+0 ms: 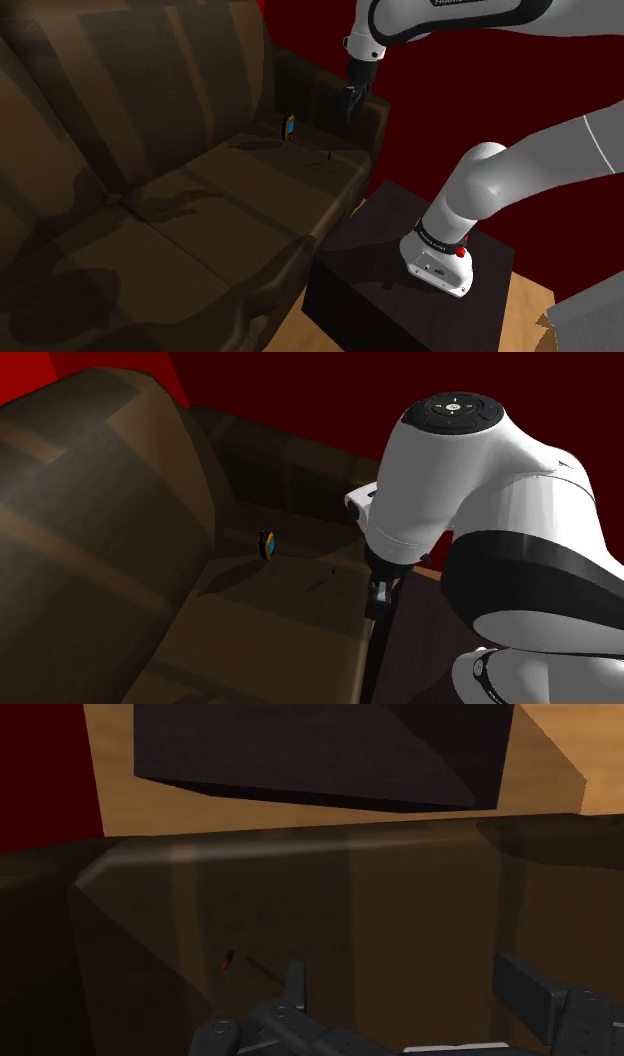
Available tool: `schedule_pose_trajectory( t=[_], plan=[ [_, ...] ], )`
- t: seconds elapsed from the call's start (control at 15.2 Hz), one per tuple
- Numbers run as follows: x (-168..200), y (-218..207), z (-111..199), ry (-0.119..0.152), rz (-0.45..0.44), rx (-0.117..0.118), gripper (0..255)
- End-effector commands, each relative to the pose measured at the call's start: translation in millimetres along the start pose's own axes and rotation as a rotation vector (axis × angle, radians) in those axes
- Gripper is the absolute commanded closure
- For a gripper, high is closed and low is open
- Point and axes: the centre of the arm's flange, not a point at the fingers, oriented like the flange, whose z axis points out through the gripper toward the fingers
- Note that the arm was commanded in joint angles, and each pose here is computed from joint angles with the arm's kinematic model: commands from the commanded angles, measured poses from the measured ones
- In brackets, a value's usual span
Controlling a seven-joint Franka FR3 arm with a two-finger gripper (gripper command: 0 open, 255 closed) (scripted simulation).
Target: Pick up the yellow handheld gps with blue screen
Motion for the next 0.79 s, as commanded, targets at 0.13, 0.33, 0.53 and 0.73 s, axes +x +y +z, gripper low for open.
schedule_pose_trajectory(
  t=[0.13,0.33,0.53,0.73],
  plan=[
    [37,10,25,0.058,-0.003,-0.05,0],
    [64,17,43,0.099,-0.004,-0.087,0],
    [92,25,60,0.14,-0.006,-0.124,0],
    [120,34,75,0.181,-0.007,-0.161,0]
  ],
)
